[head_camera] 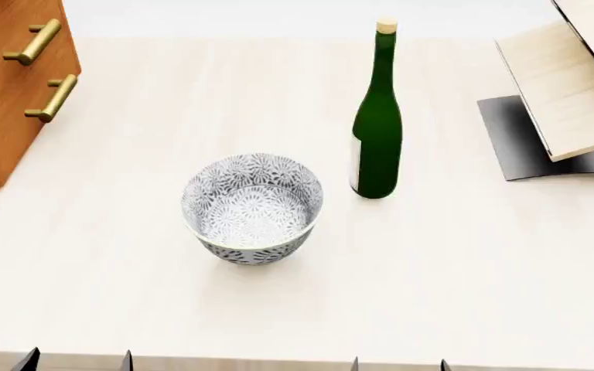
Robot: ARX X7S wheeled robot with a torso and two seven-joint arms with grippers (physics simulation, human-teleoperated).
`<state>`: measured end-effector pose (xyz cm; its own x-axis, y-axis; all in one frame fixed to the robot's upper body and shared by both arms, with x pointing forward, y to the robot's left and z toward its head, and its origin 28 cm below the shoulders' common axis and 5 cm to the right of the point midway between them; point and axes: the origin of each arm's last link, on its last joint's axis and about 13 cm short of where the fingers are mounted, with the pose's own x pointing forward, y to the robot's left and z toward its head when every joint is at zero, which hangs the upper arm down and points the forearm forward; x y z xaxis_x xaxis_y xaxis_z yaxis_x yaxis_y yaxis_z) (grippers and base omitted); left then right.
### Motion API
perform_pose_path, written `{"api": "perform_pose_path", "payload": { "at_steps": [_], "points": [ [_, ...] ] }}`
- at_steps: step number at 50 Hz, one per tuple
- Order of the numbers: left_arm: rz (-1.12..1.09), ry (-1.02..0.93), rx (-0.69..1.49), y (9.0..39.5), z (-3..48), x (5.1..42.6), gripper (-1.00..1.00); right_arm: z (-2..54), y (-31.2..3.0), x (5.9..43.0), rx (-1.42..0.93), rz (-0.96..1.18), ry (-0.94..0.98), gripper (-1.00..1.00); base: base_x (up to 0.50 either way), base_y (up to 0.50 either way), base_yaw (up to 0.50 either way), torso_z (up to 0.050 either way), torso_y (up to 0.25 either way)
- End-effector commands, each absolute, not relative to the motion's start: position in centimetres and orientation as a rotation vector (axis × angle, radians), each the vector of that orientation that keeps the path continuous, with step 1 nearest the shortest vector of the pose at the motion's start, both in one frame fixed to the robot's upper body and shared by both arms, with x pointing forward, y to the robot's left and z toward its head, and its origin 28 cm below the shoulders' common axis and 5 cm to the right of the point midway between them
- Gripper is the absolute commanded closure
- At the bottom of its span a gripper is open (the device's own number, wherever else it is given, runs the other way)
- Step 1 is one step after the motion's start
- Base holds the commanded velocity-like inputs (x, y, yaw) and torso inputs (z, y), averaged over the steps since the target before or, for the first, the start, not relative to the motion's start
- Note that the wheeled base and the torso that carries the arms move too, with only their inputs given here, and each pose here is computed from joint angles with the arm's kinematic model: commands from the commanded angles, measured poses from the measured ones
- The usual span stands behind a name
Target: Put the wine bottle on the wine rack.
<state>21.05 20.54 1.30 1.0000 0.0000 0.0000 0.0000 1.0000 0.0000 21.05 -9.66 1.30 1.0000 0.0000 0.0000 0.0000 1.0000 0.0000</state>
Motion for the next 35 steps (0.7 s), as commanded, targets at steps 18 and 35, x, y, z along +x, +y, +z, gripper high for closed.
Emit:
{"api": "perform_pose_path", "payload": {
  "at_steps": [18,35],
  "points": [
    [0.0,-0.027,0.013,20.4,2.0,20.6,-1.0,2.0,-9.5,20.7,-0.013,0.001,-0.016,-1.0,0.0,0.0,0.0,0.0,0.0],
    [-0.004,-0.121,0.031,20.3,4.6,19.3,-1.0,5.1,-9.6,19.4,0.018,0.019,-0.112,-1.0,0.0,0.0,0.0,0.0,0.0]
  ]
}}
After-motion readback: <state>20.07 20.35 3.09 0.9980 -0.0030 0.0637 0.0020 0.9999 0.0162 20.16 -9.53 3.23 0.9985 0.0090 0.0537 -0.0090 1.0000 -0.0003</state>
